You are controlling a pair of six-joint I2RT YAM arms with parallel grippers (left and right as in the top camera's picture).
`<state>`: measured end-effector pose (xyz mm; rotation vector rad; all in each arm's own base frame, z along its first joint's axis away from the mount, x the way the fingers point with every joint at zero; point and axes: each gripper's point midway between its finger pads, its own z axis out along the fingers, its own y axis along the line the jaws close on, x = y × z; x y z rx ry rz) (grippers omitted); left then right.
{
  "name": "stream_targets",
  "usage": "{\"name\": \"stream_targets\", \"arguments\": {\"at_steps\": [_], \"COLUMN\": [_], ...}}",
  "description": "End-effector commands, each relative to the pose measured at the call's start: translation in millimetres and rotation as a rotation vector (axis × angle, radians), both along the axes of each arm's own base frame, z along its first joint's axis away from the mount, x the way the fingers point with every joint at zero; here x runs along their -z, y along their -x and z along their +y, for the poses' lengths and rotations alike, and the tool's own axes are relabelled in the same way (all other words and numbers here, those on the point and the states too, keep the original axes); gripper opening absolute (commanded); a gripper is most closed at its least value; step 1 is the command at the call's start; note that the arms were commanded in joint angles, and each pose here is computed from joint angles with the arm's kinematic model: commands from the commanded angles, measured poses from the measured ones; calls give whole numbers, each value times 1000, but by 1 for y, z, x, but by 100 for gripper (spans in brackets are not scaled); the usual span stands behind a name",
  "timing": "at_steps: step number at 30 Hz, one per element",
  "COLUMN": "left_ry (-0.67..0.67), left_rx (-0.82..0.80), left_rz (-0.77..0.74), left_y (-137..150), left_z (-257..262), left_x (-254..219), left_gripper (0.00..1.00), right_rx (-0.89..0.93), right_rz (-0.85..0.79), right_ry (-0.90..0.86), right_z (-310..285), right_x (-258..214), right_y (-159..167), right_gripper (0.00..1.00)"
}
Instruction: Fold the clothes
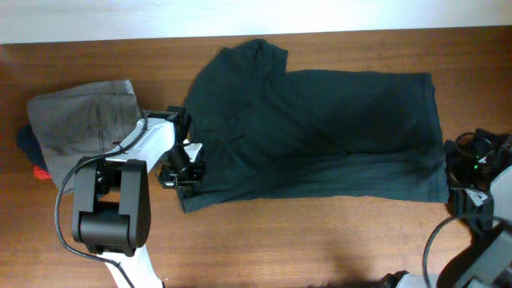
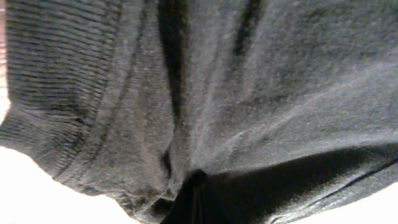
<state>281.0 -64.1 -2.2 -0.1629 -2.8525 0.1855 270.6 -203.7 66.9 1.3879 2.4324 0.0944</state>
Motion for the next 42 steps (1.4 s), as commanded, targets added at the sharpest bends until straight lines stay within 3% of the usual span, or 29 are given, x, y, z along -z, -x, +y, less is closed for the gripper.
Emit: {"name": "stream_targets", "arguments": {"at_steps": [1,6,14,16,21,24,31,32,33,35,36,38,42], "left_ry": [-65,-66,-108,-144,-162,-106,-71,-59,-30,53,79,154,259], "left_rx": [-4,-3,8,19,24,7,14,9,3,-5,-4,33,69], "left_rz": [-30,-29,-9,3,3,-14,-146,-241,-312,-434,-497,-665,-845], "left_y": [-3,-3,3,6,6,-1,-33,-52,-65,-89,-101,-134,-176], "left_z": [14,14,21,28,31,21,14,11,6,-9,-13,-27,-49], "left_x": [-3,-3,-4,-5,-6,-11,-80,-112,-132,-166,-179,-211,-238], "left_gripper": [0,1,1,1,0,1,0,2,15,71,78,78,79], "right_rx": [-33,-36,202,241,239,123,-15,-26,-30,-38,-45,-140,-347], "right_rz": [-21,49,423,435,358,196,-132,-170,-186,-207,-215,-264,-376], "right_ry": [-138,-182,28,42,34,-22,-56,-49,-43,-43,-44,-55,-69], "right_z": [17,21,-22,-24,-21,-11,6,9,10,12,14,23,44], "right_x": [30,62,68,63,48,29,-62,-82,-92,-103,-106,-112,-124], "right_y": [-12,-9,75,80,70,40,-10,-13,-14,-14,-15,-22,-38], "right_gripper": [4,4,4,4,4,4,11,14,16,20,25,30,38]}}
